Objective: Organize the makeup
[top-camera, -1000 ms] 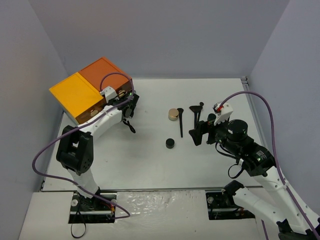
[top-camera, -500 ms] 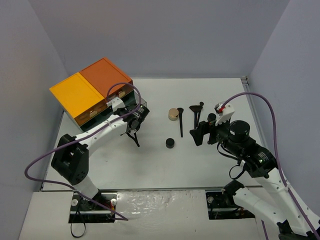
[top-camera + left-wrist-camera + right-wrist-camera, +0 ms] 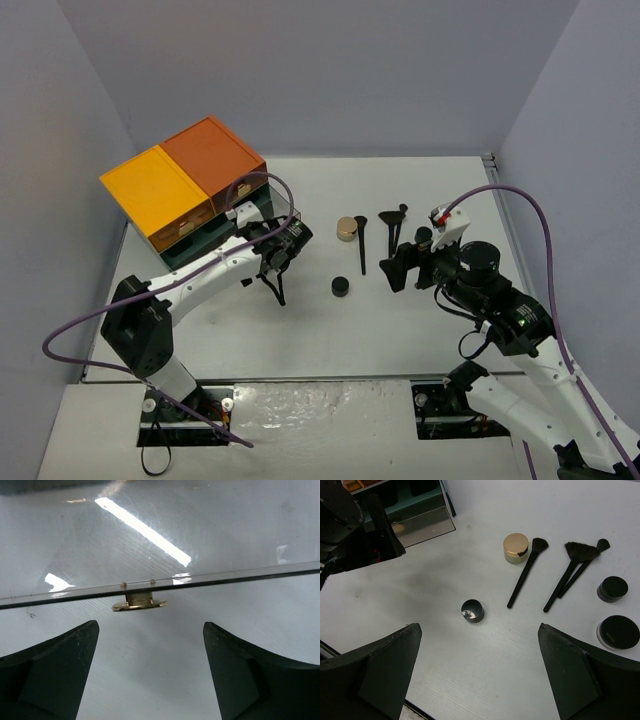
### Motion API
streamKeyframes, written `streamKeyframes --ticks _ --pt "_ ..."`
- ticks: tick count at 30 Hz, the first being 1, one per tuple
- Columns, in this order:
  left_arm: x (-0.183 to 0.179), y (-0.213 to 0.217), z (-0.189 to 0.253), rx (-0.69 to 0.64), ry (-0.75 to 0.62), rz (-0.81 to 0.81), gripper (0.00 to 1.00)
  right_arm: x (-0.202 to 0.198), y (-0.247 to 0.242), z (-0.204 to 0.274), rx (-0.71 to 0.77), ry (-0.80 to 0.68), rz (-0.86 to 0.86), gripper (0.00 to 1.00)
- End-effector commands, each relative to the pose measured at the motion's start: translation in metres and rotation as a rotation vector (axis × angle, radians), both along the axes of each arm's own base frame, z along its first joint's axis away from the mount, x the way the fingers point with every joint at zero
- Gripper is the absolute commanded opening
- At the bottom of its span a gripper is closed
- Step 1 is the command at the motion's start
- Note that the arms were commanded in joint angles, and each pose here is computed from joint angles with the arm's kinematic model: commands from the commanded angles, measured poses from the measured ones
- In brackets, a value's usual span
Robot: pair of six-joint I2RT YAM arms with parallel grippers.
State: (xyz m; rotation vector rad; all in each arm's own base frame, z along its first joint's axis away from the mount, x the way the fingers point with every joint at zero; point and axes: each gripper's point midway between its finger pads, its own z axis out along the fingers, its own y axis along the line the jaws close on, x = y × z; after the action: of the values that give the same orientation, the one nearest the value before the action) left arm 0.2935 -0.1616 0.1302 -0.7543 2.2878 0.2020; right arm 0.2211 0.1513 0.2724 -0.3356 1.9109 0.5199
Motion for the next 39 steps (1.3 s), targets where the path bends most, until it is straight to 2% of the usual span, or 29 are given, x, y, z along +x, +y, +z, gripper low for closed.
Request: streamKeyframes --ticks 1,4,9,12,15,21,28,32,39 --pt "0.008 -0.025 0.063 -0.085 -0.126 -0.081 0.91 0.005 0.002 0.027 0.05 -0.062 -0.01 1.0" --pt "0.014 -0.05 0.087 -0.12 -0.163 -0.192 0.96 0.008 0.0 0.026 0.062 -0.047 -0.042 1.0" --pt "0.03 -0.113 0.121 -0.23 -0.212 -0.478 0.97 0.017 -0.012 0.028 0.083 -0.039 -0.149 0.99" --pt "0.035 -0.153 0.128 -0.262 -0.193 -0.648 0.97 0.018 -0.018 0.036 0.099 -0.064 -0.188 0.99" --pt "0.046 -0.178 0.119 -0.231 -0.165 -0.739 0.97 0.018 -0.03 0.046 0.106 -0.105 -0.237 0.99" --pt "0.075 -0.22 0.093 -0.203 -0.128 -0.817 0.97 0.003 -0.052 0.08 0.158 -0.209 -0.285 0.99" --pt "0.097 -0.247 0.021 -0.143 -0.009 -0.83 0.95 -0.008 -0.061 0.098 0.188 -0.25 -0.296 0.99" --pt "0.104 -0.256 -0.013 -0.12 0.041 -0.834 0.89 -0.007 -0.064 0.095 0.199 -0.235 -0.325 0.99" --pt "0.102 -0.262 -0.046 -0.085 0.079 -0.841 0.69 -0.001 -0.063 0.082 0.168 -0.203 -0.34 1.0"
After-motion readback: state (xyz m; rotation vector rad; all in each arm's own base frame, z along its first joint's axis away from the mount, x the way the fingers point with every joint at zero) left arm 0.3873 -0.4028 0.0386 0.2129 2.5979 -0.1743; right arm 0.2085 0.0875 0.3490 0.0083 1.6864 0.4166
